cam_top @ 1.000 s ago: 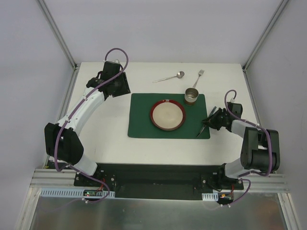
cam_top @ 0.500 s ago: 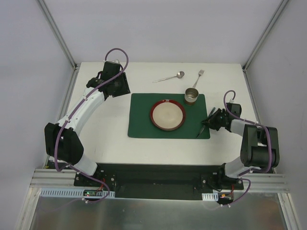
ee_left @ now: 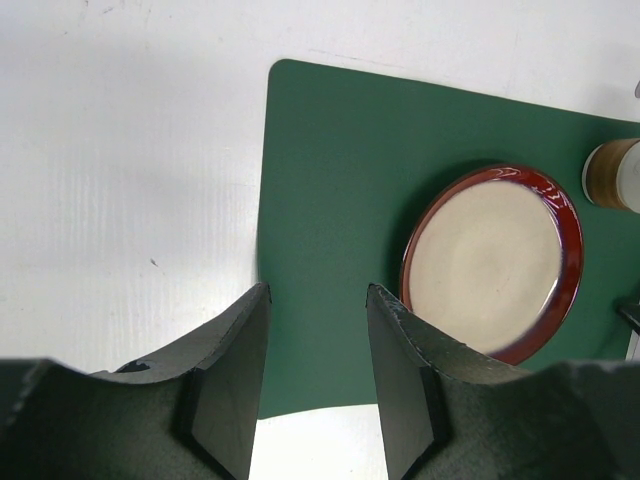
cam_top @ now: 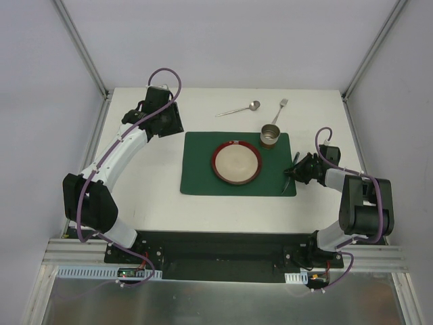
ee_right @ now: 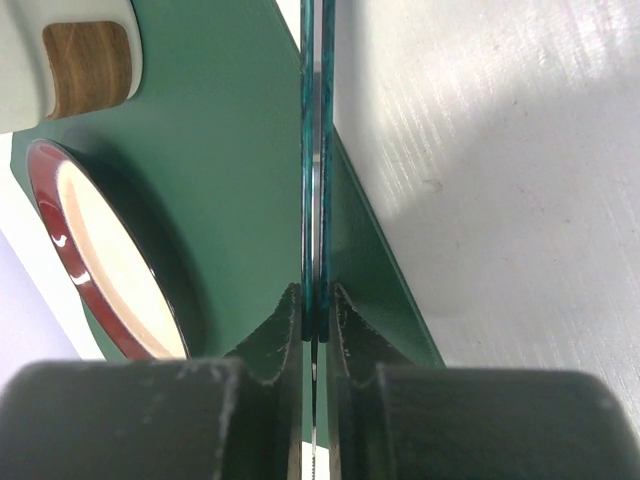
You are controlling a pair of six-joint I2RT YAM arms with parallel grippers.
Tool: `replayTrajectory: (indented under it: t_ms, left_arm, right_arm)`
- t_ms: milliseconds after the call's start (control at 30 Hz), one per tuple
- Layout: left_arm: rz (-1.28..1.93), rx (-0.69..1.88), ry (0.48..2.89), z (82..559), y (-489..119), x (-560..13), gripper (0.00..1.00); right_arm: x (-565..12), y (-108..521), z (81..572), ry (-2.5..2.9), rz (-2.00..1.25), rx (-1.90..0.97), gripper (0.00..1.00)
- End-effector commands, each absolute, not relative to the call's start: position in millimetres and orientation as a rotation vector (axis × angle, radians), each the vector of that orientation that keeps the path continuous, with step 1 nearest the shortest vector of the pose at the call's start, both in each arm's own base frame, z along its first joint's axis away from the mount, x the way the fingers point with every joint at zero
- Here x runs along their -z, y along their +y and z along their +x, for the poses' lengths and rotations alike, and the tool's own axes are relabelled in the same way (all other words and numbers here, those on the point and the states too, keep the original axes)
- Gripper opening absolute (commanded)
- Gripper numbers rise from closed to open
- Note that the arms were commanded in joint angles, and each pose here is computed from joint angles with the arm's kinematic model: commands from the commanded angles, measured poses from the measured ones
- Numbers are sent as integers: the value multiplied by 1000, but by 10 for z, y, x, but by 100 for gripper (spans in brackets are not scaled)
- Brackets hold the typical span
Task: Set the dinner table for one person
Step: Place the knife on the napkin.
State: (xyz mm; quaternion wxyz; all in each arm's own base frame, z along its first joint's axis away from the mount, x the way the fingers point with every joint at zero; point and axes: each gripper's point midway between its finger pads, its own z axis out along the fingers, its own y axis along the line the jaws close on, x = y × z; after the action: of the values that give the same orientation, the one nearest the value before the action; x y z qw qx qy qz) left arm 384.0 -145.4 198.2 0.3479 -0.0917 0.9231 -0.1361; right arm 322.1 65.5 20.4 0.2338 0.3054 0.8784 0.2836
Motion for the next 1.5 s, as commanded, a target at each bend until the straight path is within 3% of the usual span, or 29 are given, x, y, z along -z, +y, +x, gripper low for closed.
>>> replayTrajectory:
  t_ms: [0, 67, 233, 400, 600, 767, 900, 1033, 1067, 1100, 1133, 1467]
  left_arm:
    - [-218, 314, 2383, 3790, -1414, -2015, 42]
    - [-217, 317, 2381, 3786, -1415, -2027, 42]
    - [-220, 310, 2384, 3781, -1405, -2012, 42]
    - [-218, 307, 2389, 3777, -1403, -1994, 42]
    - [-220, 309, 2386, 3783, -1405, -2003, 41]
    - [-221, 311, 2387, 3783, -1409, -1997, 41]
    - [-221, 310, 2389, 3784, -1409, -1991, 41]
    - [-220, 312, 2389, 3787, -1413, -1991, 41]
    - [-220, 312, 2388, 3790, -1414, -1997, 41]
    - [-221, 310, 2389, 3788, -1411, -1991, 41]
    - [-221, 309, 2390, 3785, -1410, -1985, 41]
    - [-222, 312, 2391, 3788, -1414, -1986, 41]
  right_arm:
    - [-200, 640, 3280, 2397, 825, -757, 4]
    - [-198, 638, 3282, 2395, 824, -755, 12]
    - [-193, 634, 3272, 2396, 827, -751, 21]
    - [-186, 630, 3263, 2397, 827, -747, 24]
    - [-191, 609, 3268, 2388, 823, -735, 1]
    - [-189, 609, 3264, 2387, 821, -734, 1]
    - [-191, 613, 3267, 2391, 817, -737, 24]
    - [-182, 611, 3265, 2394, 822, -735, 27]
    - [-180, 611, 3262, 2396, 823, -734, 26]
    - [-187, 608, 3270, 2391, 821, -733, 6]
    - [-181, 603, 3258, 2393, 829, -728, 1]
    - [-191, 613, 3276, 2386, 818, -738, 1]
